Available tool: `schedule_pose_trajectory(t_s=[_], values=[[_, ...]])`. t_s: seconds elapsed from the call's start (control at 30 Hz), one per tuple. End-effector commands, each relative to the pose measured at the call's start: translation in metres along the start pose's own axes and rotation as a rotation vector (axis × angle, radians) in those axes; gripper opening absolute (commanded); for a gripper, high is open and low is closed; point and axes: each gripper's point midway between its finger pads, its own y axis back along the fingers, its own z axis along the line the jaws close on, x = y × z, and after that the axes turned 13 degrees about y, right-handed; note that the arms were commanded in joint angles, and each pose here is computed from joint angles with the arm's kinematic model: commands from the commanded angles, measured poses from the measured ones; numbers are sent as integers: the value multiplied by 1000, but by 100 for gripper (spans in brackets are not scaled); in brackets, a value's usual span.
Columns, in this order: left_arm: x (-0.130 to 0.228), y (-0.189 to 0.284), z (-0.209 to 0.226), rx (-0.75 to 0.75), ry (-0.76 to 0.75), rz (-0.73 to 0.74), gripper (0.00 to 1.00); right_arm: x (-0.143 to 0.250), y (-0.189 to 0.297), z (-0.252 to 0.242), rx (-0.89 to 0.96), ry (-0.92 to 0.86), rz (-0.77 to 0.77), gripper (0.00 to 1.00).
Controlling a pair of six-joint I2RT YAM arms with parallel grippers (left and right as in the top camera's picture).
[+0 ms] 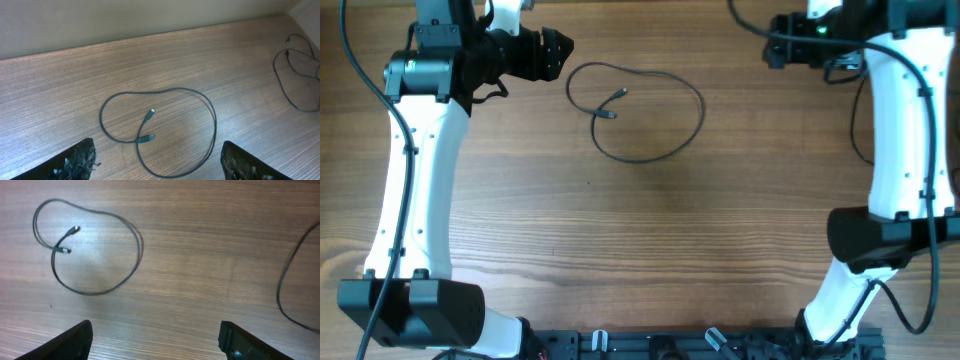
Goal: Untangle cables
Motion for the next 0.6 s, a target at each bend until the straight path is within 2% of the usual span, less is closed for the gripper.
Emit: schedule_pose_trajectory(t_s=[0.0, 0.57], values=[[-4, 13, -1, -11, -21, -25, 82, -1, 14, 7, 53, 14, -25, 84], [-6, 13, -1, -10, -25, -32, 85, -3, -21, 63, -69, 143, 42, 86]])
